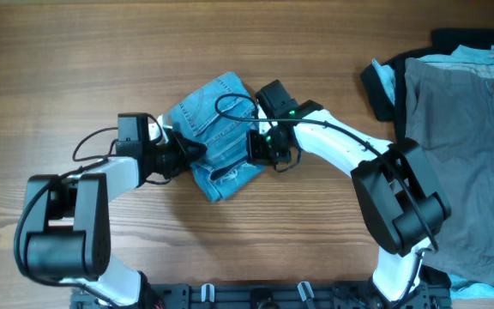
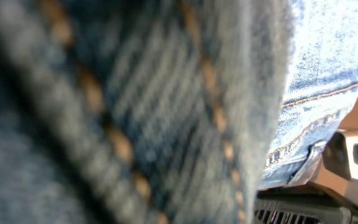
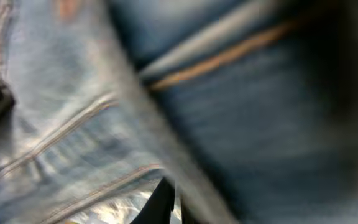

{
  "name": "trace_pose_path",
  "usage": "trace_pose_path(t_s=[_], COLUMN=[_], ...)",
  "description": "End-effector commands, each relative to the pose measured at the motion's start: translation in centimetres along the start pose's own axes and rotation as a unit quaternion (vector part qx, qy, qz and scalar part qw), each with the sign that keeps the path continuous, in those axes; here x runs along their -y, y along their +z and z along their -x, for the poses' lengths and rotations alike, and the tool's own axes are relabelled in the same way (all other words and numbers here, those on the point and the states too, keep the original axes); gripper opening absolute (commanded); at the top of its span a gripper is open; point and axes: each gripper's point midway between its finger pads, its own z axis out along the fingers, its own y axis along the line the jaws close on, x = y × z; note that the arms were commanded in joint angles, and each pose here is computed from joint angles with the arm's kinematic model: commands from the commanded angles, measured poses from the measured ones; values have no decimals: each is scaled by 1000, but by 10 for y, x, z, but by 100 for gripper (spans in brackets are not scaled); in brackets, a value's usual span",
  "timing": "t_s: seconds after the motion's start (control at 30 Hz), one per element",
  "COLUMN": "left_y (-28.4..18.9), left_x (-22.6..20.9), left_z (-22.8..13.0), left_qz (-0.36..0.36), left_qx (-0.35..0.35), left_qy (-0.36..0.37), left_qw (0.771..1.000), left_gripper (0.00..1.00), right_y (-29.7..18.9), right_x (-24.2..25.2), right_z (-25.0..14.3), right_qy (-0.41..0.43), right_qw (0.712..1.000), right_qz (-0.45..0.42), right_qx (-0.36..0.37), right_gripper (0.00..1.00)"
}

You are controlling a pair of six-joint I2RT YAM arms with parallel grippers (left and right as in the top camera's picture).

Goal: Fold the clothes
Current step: 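Carry the folded jeans with the left gripper to the upper left and release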

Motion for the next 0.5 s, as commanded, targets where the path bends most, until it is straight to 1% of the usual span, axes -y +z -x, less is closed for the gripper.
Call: trace_pose_path(t_s=[0.0,0.1,0.17,0.2,0.23,0.3,0.37,0.47], left_y=[-29,-78,-122,-136,-158,-194,-214,-217], left_x=[-15,45,85,96,110,120,120,95], left_z=[-6,16,39,46,58,85,109,146], left_qz=[35,-40,-70,-78,-85,-79,-84,-78], left_qx=[3,41,106,127,166,237,283,315], left_qy=[-8,23,65,79,98,113,125,118], left_qw=[999,998,990,986,978,962,947,939], left_gripper=[4,4,4,4,4,4,4,4], right_y=[-47,-103,-145,-155,-170,-187,-190,-189], right_x=[-11,-27,-38,-40,-44,-48,-49,-46], right_z=[7,15,21,23,24,23,23,25], right_qy=[-48,-85,-98,-101,-106,-112,-113,-111], right_qw=[998,990,979,976,971,965,963,964], right_qz=[18,41,57,61,68,73,72,64], right_qx=[43,110,169,184,204,228,232,235], right_gripper=[9,11,13,13,14,14,14,13])
